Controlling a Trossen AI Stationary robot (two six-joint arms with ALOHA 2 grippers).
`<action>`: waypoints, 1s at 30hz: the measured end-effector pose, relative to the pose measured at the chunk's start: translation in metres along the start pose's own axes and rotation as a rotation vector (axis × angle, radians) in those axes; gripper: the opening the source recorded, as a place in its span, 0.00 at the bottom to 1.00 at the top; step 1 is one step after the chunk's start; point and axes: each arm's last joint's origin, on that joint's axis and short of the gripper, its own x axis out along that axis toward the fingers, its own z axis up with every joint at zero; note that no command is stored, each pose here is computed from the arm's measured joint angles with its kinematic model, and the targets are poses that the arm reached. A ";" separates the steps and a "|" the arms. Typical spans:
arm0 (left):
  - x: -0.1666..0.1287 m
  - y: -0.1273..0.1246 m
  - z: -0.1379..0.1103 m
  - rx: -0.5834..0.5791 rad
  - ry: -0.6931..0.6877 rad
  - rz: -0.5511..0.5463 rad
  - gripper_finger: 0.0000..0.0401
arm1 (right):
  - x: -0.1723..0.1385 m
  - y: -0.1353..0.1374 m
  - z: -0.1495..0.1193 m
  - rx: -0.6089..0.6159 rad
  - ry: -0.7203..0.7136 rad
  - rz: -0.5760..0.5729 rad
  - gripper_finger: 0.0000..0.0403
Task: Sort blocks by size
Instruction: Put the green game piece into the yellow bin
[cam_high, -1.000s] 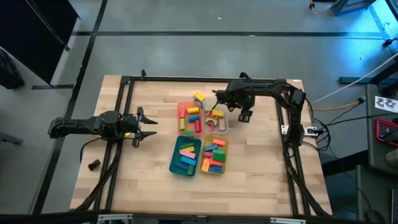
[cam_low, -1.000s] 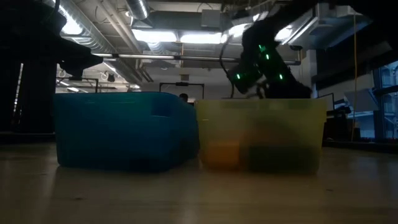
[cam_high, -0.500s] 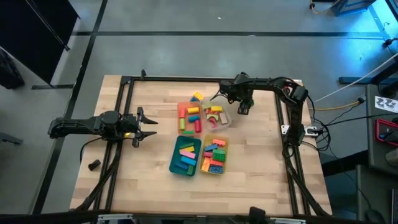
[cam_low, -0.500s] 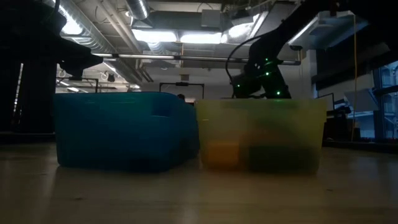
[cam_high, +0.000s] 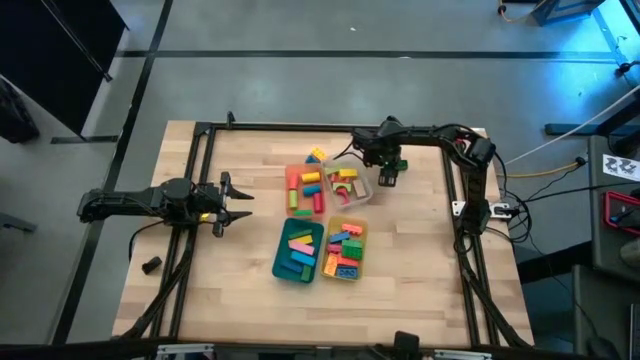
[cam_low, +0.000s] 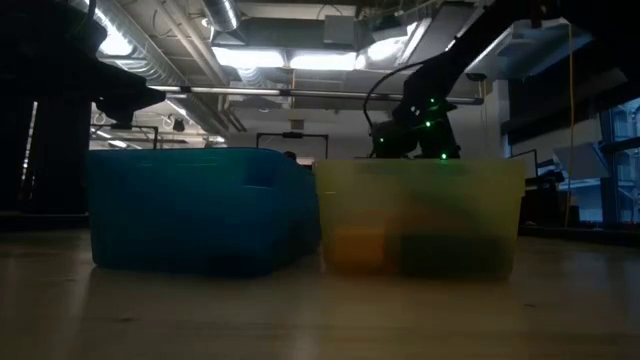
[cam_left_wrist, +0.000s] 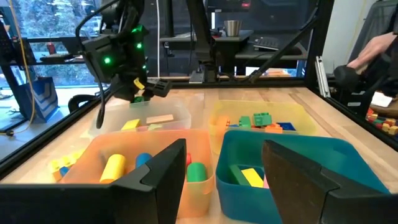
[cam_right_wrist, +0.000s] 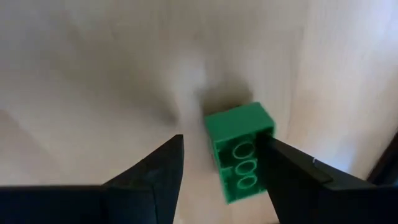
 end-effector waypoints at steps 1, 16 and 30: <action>0.000 0.000 0.000 0.000 0.000 0.000 0.48 | 0.003 0.000 0.000 -0.002 -0.004 0.000 0.49; 0.000 0.000 0.000 0.000 0.001 0.001 0.48 | 0.005 0.006 -0.010 0.049 0.097 0.047 0.22; 0.000 0.000 0.000 0.000 0.000 0.000 0.48 | -0.064 0.028 -0.001 0.130 0.115 0.228 0.22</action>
